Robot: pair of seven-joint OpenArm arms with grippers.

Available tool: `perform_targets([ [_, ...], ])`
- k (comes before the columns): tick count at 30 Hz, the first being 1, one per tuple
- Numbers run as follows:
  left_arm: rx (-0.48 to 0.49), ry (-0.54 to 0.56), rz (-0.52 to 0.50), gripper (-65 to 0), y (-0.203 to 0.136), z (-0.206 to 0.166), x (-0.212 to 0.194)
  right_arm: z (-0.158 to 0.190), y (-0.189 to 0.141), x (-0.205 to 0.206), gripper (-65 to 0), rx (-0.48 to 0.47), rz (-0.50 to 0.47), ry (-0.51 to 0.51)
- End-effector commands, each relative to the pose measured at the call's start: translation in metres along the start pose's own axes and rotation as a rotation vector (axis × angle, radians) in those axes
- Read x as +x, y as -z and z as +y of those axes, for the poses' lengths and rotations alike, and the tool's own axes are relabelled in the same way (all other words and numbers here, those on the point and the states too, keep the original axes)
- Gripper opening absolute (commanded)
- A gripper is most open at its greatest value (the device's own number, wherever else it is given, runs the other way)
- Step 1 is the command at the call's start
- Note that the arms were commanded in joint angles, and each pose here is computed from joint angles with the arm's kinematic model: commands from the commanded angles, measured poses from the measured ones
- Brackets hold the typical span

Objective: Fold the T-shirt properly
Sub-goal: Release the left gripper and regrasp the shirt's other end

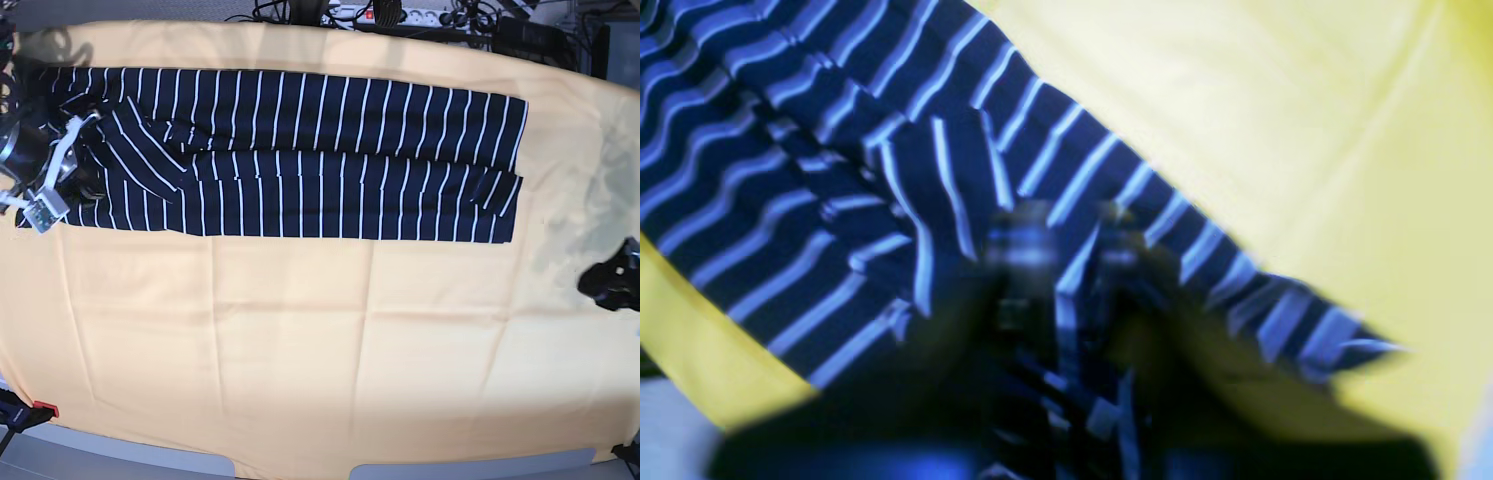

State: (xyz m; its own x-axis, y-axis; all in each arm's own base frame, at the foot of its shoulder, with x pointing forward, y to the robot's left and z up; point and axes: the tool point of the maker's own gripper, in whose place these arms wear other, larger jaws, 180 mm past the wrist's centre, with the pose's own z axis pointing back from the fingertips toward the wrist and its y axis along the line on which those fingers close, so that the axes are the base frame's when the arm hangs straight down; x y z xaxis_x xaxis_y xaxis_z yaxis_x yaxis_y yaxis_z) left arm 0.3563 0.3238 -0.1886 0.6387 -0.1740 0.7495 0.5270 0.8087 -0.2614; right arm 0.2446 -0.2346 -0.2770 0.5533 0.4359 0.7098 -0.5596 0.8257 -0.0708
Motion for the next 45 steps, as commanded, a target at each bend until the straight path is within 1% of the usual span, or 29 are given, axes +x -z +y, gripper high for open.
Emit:
perform_targets([
  [1,0.029,0.007,-0.031,-28.4,-0.017,0.006,0.009,-0.003,0.0,-0.003,-65.0,-0.007,-0.004,0.008],
  [2,0.04,-0.011,-0.034,-28.4,-0.022,0.01,0.005,-0.002,0.006,-0.014,-65.0,-0.004,0.01,0.035],
  [4,0.064,-0.083,-0.045,-28.4,-0.028,0.018,-0.006,-0.007,0.018,-0.035,-65.0,-0.029,0.022,0.109],
  [6,0.07,-0.144,-0.057,-28.4,-0.028,0.023,-0.021,-0.01,0.029,-0.053,-65.0,-0.045,0.012,0.188],
  [8,0.067,-0.196,-0.048,-28.4,-0.025,0.025,-0.041,-0.008,0.04,-0.074,-65.0,-0.047,0.029,0.262],
  [9,0.064,-0.23,-0.041,-28.4,-0.022,0.025,-0.052,-0.007,0.043,-0.082,-65.0,-0.045,0.044,0.289],
  [11,0.048,-0.288,-0.028,-28.4,-0.013,0.021,-0.073,-0.004,0.046,-0.09,-65.0,-0.043,0.063,0.309],
  [15,-0.017,-0.375,-0.004,-28.4,0.015,0.003,-0.112,-0.006,0.045,-0.089,-65.0,-0.046,0.064,0.302],
  [20,-0.108,-0.488,0.017,-28.4,0.05,-0.028,-0.158,-0.005,0.045,-0.09,-65.0,-0.042,0.071,0.305],
  [28,-0.22,-0.564,-0.03,-28.4,0.09,-0.064,-0.171,-0.003,0.041,-0.073,-65.0,-0.046,0.042,0.256],
  [32,-0.283,-0.581,0.015,-28.4,0.11,-0.087,-0.183,-0.003,0.039,-0.061,-65.0,-0.05,0.019,0.225],
  [36,-0.338,-0.566,0.077,-28.4,0.123,-0.109,-0.192,-0.001,0.035,-0.05,-65.0,-0.054,-0.002,0.194],
  [38,-0.367,-0.544,0.086,-28.4,0.129,-0.12,-0.19,-0.001,0.035,-0.05,-65.0,-0.054,-0.003,0.193],
  [40,-0.389,-0.514,0.076,-28.7,0.131,-0.129,-0.182,-0.001,0.035,-0.05,-65.0,-0.054,-0.002,0.194],
  [41,-0.397,-0.497,0.068,-30.1,0.132,-0.132,-0.177,-0.001,0.035,-0.05,-65.0,-0.054,-0.001,0.194],
  [42,-0.404,-0.476,0.061,-32.9,0.131,-0.135,-0.172,-0.001,0.035,-0.05,-65.0,-0.054,-0.002,0.194],
  [43,-0.412,-0.448,0.053,-38.3,0.131,-0.138,-0.168,-0.001,0.035,-0.05,-65.0,-0.054,-0.002,0.194],
  [44,-0.419,-0.427,0.049,-46.1,0.13,-0.14,-0.164,-0.001,0.035,-0.05,-65.0,-0.054,-0.002,0.194],
  [45,-0.423,-0.409,0.045,-55.2,0.129,-0.142,-0.16,-0.001,0.035,-0.05,-65.0,-0.054,-0.002,0.194],
])
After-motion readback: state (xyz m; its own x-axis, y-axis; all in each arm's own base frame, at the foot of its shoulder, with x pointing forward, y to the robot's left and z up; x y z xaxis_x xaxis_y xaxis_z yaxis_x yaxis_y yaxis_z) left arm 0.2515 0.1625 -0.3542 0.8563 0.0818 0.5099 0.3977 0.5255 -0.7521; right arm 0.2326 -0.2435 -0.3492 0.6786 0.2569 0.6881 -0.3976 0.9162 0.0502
